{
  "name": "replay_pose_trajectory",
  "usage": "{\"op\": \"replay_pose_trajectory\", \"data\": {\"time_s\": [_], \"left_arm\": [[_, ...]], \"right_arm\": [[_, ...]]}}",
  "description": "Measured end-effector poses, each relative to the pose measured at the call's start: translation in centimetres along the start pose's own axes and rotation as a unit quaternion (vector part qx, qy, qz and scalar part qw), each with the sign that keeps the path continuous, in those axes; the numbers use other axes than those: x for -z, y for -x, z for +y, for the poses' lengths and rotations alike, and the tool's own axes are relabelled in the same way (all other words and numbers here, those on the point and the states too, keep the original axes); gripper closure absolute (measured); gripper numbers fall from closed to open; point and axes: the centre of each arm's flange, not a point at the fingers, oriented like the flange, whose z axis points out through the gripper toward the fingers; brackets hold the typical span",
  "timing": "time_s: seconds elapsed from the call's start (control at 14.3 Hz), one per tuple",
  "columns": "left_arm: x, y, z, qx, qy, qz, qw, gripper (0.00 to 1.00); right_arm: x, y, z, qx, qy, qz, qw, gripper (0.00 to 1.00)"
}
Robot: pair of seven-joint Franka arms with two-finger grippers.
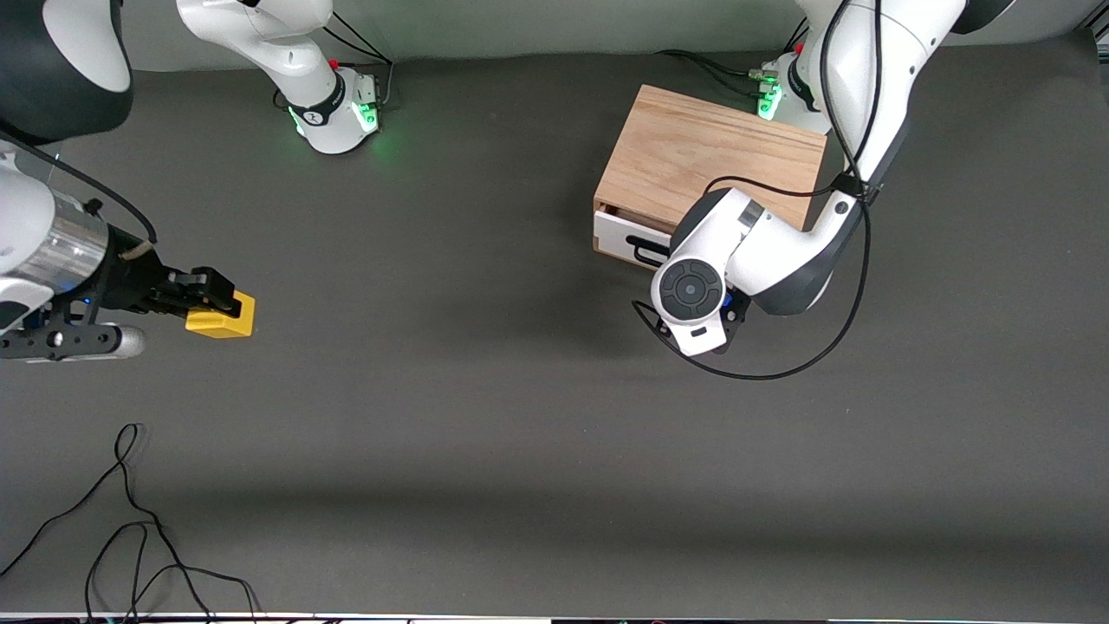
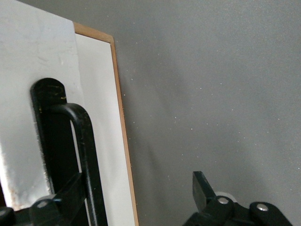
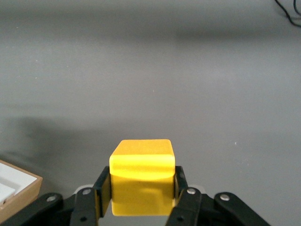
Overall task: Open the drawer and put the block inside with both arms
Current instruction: 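Carry the cube toward the box while the left gripper pulls the drawer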
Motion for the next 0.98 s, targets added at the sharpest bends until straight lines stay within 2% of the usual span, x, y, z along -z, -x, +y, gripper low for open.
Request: {"op": "replay_pose_trajectory", "data": {"time_s": [0.21,0.98], "left_arm": [[0.1,0.1,0.1,0.0,0.006,-0.001,1.0,0.0],[0.6,0.4,0.8,-0.008,0.033,0.009,0.999,0.0]], "right_arm": [[-1.9,-0.1,-3.3,-0.023,0.003,-0.011,1.0,0.45],[-4.8,-1.3,-7.7,-0.069,-0.001,0.003,0.998,0.45]]}}
